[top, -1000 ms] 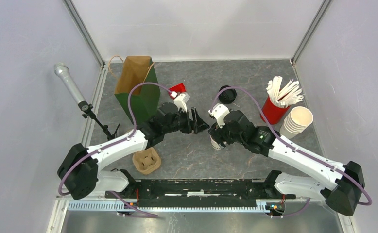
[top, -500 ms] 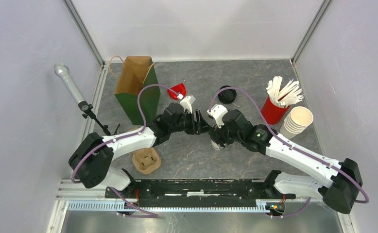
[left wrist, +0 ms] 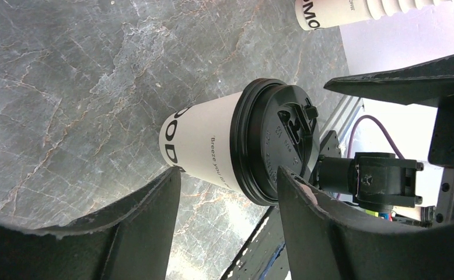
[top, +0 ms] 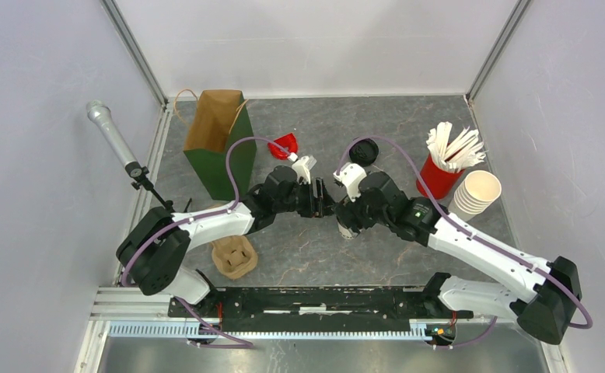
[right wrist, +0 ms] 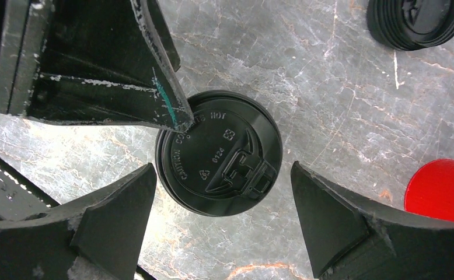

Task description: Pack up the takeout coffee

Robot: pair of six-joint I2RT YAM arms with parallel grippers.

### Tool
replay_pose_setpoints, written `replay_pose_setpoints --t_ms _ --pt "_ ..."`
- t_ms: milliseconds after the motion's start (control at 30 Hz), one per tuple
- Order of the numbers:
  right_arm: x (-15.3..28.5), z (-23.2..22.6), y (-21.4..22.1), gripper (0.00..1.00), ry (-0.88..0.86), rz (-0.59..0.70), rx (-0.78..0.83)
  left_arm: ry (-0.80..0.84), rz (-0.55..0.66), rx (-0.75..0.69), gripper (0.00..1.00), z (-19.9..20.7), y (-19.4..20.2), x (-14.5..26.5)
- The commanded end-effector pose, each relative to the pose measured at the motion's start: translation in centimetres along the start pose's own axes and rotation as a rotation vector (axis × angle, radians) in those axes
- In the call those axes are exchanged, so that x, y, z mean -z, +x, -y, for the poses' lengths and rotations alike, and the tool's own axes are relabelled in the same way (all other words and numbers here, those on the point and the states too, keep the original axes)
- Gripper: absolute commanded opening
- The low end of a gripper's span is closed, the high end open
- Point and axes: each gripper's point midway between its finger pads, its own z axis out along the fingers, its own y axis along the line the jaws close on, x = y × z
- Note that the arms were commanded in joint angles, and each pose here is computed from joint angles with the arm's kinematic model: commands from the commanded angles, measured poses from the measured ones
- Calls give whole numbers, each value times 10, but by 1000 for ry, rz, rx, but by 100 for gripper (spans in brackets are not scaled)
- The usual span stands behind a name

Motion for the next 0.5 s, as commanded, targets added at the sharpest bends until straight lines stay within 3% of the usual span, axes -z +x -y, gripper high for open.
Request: replay_pose_setpoints --t_ms 0,200,467 --pt "21 12 -29 91 34 98 -34 75 31 -44 69 16 -13 -2" --pt "26 30 -35 77 87 174 -81 79 29 -56 69 17 -14 -4" --pt "7 42 -25 64 37 185 -147 97 10 -62 66 17 -11 -11"
